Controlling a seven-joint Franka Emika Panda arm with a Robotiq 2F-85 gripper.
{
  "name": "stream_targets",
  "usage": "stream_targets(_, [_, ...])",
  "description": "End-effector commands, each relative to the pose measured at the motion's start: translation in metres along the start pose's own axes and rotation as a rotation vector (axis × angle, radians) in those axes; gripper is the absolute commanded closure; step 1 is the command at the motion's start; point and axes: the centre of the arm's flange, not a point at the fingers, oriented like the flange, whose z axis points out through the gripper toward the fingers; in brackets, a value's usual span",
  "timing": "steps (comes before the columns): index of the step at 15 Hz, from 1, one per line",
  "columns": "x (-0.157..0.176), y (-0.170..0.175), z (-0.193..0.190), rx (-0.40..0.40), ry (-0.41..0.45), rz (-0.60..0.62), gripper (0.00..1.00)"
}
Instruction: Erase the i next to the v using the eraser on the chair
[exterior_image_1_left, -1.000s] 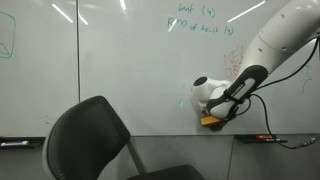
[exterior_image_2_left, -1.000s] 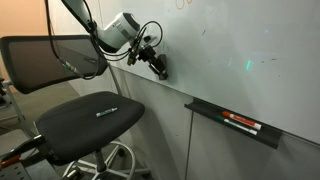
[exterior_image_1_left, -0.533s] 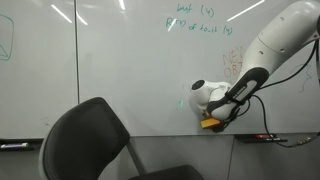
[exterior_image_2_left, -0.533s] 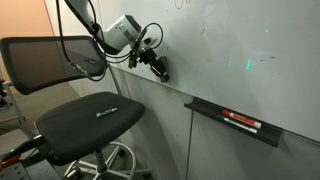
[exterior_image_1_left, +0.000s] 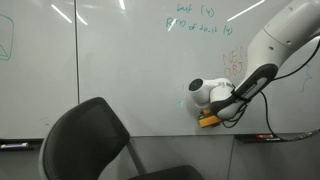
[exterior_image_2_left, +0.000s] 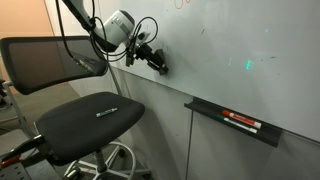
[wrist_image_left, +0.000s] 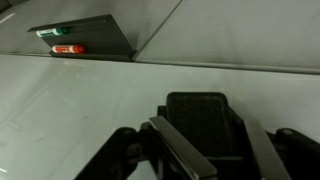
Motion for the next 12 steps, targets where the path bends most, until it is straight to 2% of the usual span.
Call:
stream_targets(1, [0.043, 0.016, -0.036, 0.076, 0.123, 0.027, 0.68])
stream_targets(12, [0.057, 0.035, -0.136, 0.238, 0.249, 0.005, 0.68])
